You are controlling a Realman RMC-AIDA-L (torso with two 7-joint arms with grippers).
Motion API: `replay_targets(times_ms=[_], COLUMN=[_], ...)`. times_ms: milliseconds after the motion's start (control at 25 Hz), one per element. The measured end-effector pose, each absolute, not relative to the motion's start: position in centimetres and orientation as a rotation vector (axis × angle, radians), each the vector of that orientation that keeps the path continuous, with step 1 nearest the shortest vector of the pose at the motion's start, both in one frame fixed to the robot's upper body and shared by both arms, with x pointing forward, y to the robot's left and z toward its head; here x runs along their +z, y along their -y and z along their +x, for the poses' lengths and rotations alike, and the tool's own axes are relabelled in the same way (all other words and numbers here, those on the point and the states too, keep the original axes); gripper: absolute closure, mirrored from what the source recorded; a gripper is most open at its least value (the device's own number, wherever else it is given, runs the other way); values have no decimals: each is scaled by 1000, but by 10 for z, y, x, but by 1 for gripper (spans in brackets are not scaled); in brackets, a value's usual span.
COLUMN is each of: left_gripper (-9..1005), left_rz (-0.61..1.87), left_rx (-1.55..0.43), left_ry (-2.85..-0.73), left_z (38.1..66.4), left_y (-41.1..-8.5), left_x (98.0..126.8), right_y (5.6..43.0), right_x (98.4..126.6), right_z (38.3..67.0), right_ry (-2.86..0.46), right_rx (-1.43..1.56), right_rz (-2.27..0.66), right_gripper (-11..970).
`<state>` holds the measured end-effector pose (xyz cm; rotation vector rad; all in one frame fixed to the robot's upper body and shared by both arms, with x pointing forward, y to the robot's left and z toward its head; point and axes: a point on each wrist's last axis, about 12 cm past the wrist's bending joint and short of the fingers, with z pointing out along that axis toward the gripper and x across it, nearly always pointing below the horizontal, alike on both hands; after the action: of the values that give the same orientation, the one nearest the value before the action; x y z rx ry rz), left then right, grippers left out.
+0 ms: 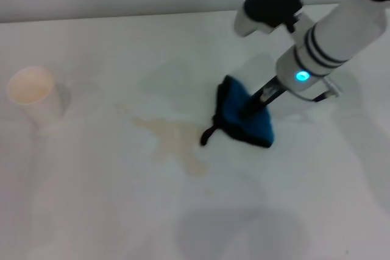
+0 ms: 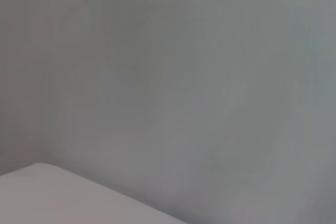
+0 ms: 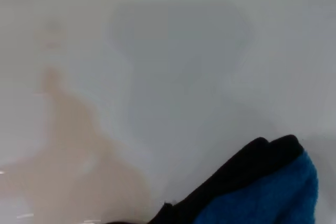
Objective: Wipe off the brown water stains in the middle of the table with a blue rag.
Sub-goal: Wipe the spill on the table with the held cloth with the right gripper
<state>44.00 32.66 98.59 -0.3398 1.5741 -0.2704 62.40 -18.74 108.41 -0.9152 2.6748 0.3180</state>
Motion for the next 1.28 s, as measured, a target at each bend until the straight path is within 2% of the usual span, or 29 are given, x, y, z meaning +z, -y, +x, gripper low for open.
replay_targets(times_ms=[520, 1000, 1280], left_gripper=[120, 121, 121], left_rz=[-337, -324, -316], left_rx=[-281, -275, -268], left_ry=[-1566, -1574, -1574], left_z=[445, 450, 452], left_y=[-324, -325, -327], left_x=[988, 989, 989], right_y=[127, 115, 105], right_x=[1083, 1082, 1082], right_z=[584, 545, 548], right_ry=[-2475, -2209, -2145], right_rx=[421, 617, 606], right_rz=[-1365, -1860, -1815], right_gripper=[868, 867, 867])
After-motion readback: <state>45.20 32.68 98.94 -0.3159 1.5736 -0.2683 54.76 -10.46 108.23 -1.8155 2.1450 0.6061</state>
